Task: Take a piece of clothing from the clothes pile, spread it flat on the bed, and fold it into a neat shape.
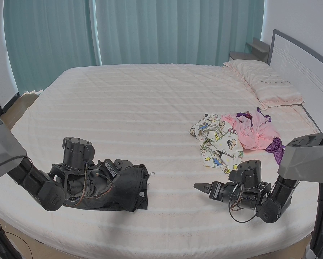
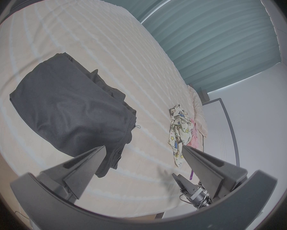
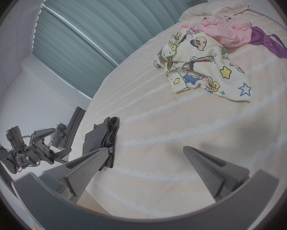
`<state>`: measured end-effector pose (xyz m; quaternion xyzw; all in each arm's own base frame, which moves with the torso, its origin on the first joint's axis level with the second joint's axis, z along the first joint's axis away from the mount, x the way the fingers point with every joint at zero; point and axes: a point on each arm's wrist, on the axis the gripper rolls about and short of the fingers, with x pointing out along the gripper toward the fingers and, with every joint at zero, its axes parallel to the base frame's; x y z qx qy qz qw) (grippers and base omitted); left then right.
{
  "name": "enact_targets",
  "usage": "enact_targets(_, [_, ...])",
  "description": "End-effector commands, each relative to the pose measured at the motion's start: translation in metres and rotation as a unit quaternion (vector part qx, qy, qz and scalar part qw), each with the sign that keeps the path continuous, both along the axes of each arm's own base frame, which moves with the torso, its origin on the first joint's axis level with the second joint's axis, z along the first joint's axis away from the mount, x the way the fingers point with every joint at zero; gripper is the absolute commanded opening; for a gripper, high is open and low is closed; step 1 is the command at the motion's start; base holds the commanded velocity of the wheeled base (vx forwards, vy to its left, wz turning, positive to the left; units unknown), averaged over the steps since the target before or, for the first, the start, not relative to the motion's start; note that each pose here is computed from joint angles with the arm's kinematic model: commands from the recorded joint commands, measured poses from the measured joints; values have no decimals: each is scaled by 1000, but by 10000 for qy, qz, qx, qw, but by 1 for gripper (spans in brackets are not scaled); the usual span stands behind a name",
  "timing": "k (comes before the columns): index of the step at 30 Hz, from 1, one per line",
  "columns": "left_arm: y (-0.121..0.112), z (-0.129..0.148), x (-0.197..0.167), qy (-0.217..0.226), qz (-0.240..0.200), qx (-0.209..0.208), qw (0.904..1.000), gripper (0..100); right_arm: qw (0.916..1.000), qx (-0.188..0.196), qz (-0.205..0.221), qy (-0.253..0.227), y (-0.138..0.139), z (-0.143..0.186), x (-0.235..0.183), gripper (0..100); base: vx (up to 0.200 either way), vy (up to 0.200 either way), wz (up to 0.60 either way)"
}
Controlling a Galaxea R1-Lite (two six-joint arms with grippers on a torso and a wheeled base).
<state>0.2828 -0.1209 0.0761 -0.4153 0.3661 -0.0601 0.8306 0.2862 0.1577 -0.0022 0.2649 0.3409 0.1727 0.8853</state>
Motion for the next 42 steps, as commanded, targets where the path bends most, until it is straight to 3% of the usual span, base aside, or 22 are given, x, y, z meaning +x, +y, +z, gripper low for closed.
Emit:
enact_targets(1, [2,-2,0,32,43,7,10000,100,10000,6,67,4,4,-1,-1,100,0,200,0])
enact_targets(22, [16,-2,9,35,291,-2,9996,100,9976,196,658,69,56,-16,-9,100,0,200,0])
enact_targets(42, [20,-5,11,68,348,17,9994,100,9900,-58,1397,-185,94,-47,-26,100,0,0,0])
